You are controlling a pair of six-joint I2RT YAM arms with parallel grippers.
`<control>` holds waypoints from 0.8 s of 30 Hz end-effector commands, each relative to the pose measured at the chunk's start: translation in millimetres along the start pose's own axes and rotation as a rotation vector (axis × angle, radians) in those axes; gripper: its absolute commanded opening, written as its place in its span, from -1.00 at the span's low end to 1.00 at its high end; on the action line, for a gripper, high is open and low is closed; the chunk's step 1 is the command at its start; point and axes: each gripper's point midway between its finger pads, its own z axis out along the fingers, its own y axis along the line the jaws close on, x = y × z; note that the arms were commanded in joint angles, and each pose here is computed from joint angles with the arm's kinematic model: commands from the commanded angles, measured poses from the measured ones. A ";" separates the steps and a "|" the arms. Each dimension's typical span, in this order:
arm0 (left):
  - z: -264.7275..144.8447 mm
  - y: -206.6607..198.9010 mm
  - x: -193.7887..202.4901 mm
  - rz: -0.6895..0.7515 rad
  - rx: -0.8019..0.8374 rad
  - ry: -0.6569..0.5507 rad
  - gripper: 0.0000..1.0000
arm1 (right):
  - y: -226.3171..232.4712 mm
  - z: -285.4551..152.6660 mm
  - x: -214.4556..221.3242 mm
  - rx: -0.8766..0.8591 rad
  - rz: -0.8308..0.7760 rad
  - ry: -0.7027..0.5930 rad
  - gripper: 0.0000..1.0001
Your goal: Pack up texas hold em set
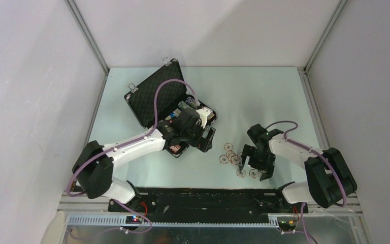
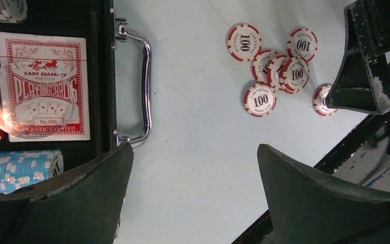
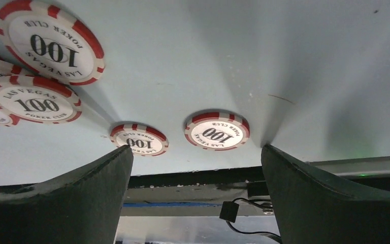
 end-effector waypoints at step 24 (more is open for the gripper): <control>0.3 -5.5 0.4 -0.037 0.019 -0.030 0.99 | 98.8 -11.1 -41.0 -0.182 -0.099 -0.122 0.99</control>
